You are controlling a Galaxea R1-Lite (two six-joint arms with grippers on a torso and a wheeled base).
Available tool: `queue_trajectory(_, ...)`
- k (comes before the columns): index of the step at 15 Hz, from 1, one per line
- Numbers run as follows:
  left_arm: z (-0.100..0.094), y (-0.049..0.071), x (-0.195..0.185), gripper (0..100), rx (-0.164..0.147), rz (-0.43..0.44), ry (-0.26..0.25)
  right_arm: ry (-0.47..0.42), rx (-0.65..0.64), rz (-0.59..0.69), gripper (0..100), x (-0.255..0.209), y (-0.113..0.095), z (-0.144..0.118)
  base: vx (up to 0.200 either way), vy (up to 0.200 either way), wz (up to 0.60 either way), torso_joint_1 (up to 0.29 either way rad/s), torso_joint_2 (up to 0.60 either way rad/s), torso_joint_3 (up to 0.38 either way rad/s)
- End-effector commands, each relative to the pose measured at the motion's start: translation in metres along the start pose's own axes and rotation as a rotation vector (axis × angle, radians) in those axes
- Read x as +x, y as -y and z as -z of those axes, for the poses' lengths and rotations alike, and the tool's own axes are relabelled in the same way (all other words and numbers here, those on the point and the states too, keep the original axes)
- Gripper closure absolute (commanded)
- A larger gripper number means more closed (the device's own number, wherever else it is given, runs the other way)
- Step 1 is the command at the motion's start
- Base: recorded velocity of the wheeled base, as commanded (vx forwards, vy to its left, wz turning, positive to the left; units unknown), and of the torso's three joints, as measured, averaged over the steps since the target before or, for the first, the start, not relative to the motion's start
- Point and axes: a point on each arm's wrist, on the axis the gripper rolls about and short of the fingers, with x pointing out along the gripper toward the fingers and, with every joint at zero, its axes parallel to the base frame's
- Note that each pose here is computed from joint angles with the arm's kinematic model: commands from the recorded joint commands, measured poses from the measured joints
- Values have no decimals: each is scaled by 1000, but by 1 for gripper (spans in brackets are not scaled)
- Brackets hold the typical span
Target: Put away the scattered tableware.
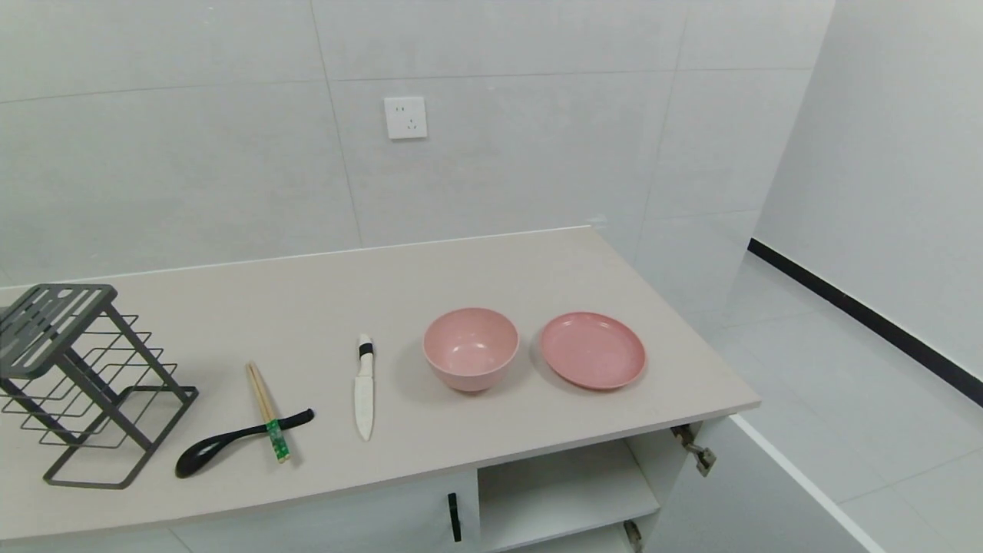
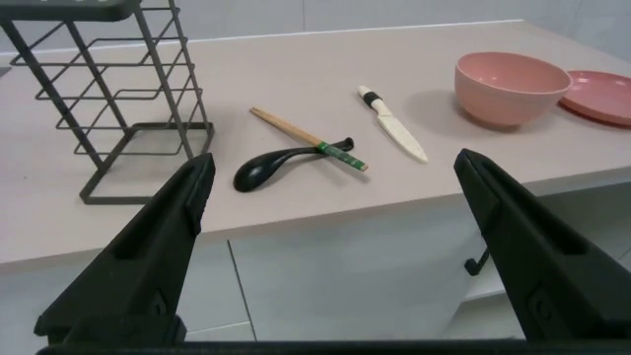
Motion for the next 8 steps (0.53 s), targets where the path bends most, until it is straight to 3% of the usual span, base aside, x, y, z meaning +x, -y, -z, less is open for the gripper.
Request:
queue_trajectory(1, 0, 0, 0, 0, 0, -1, -1, -1, 0, 1, 0, 0, 0, 0, 200, 0, 0, -17, -17, 2)
queue_trajectory(4, 0, 0, 0, 0, 0, -1, -1, -1, 0, 1, 0, 0, 0, 0, 0, 0, 0, 27, -17, -25)
queue_trajectory(8, 0, 0, 0, 0, 0, -1, -1, -1, 0, 1, 0, 0, 0, 0, 0, 0, 0, 204, -432, -201)
